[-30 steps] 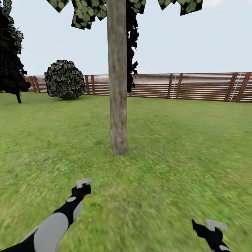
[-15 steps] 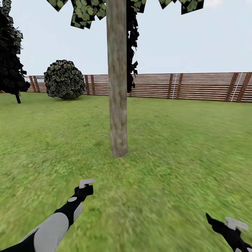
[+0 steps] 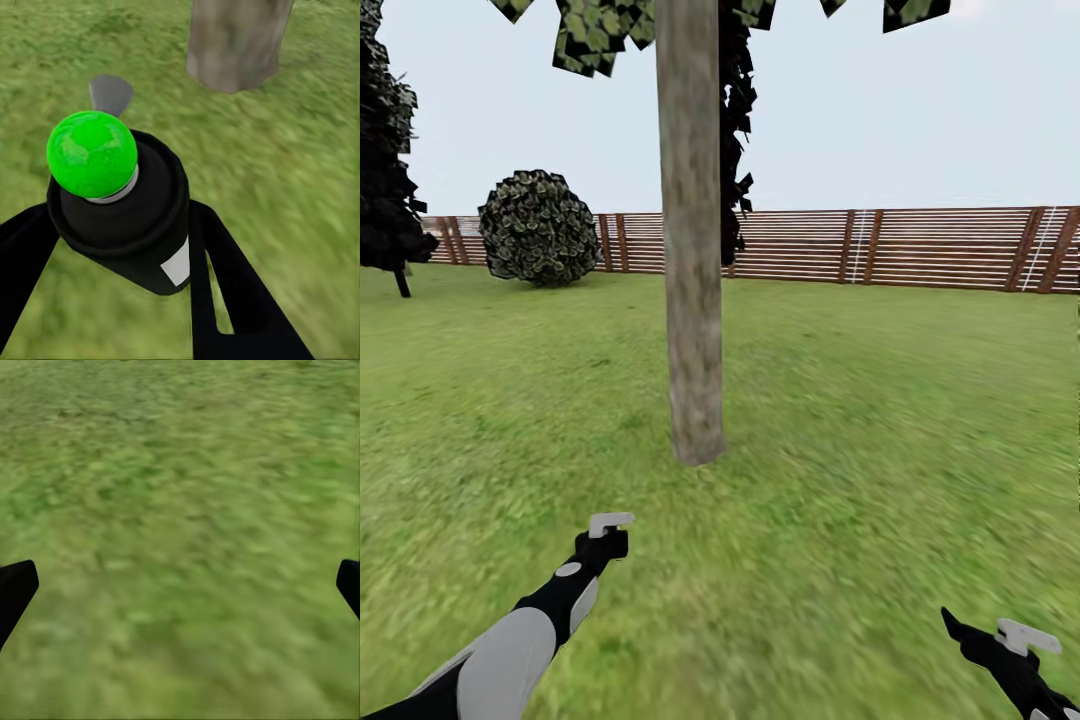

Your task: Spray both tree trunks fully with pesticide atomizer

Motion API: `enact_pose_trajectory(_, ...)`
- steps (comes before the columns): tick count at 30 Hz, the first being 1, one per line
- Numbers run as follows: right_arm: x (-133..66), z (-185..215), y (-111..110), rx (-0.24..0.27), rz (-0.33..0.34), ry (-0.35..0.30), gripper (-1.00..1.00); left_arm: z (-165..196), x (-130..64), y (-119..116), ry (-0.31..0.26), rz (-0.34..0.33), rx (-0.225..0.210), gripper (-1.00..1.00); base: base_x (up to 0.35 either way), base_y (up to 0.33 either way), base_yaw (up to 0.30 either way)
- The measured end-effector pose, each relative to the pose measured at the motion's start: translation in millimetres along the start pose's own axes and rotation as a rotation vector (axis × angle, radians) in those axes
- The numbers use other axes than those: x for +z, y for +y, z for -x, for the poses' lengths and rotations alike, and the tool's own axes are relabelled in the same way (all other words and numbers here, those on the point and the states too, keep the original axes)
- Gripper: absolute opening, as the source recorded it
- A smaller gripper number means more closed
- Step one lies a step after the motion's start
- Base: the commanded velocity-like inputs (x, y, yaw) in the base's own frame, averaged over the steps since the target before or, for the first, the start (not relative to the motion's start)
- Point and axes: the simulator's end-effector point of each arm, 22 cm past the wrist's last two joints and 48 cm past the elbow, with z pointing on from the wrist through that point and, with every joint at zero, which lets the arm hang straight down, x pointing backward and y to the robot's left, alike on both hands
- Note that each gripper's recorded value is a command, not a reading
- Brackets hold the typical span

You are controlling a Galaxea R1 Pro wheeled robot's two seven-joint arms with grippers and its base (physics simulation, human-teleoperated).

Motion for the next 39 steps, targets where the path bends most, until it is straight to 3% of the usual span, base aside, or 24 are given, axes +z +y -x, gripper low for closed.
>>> enact_pose_trajectory(7,-0.1,0.0,0.3,0.001,0.002,0.0,1.0,-1.1,-0.1,-1.8,0.003,-0.007,0.004,-1.0,0.328,0.0,-0.266)
enact_pose_trajectory(12,0.1,0.2,0.5,0.001,0.002,0.0,1.0,-6.3,0.0,-8.3,0.029,-0.031,0.086,-1.0,0.328,0.0,-0.069)
enact_pose_trajectory(13,0.1,0.1,0.6,0.001,0.002,0.0,1.0,-14.4,-0.3,-7.9,0.066,-0.032,0.095,-1.0,0.212,0.0,-0.01)
enact_pose_trajectory(14,0.2,0.0,0.5,0.001,0.002,0.0,1.0,-31.9,-2.0,-5.5,0.151,-0.029,0.105,-1.0,0.135,0.0,-0.007)
enact_pose_trajectory(16,0.3,-0.1,0.7,0.0,0.003,0.0,1.0,-48.9,-5.2,-1.4,0.247,-0.023,0.111,-1.0,0.057,0.0,-0.003)
enact_pose_trajectory(18,0.3,-0.1,0.8,0.001,0.003,0.0,1.0,-52.1,-6.8,-2.7,0.298,-0.041,0.107,-1.0,0.021,0.0,-0.001)
enact_pose_trajectory(22,0.3,-0.1,0.7,0.0,0.003,0.0,1.0,-63.7,-15.5,-5.2,0.461,-0.059,0.079,-1.0,0.006,0.0,0.0)
enact_pose_trajectory(24,0.2,0.0,1.0,0.0,0.004,0.0,1.0,-48.6,-15.0,-0.2,0.49,-0.044,0.069,-1.0,0.001,0.0,0.0)
enact_pose_trajectory(28,0.2,-0.1,1.4,0.0,0.006,0.0,1.0,-24.1,-12.3,7.1,0.48,-0.033,0.057,-1.0,0.0,0.0,0.0)
enact_pose_trajectory(36,0.2,-0.2,1.4,0.0,0.006,0.0,1.0,-18.7,-11.9,3.8,0.478,-0.048,0.054,-1.0,0.0,0.0,-0.179)
enact_pose_trajectory(38,0.2,-0.3,1.3,0.0,0.006,0.001,1.0,-20.1,-12.2,1.8,0.483,-0.052,0.072,-1.0,0.0,0.0,-0.094)
enact_pose_trajectory(39,0.3,-0.3,1.4,0.0,0.006,0.001,1.0,-21.9,-13.3,0.1,0.496,-0.054,0.102,-1.0,0.0,0.0,-0.041)
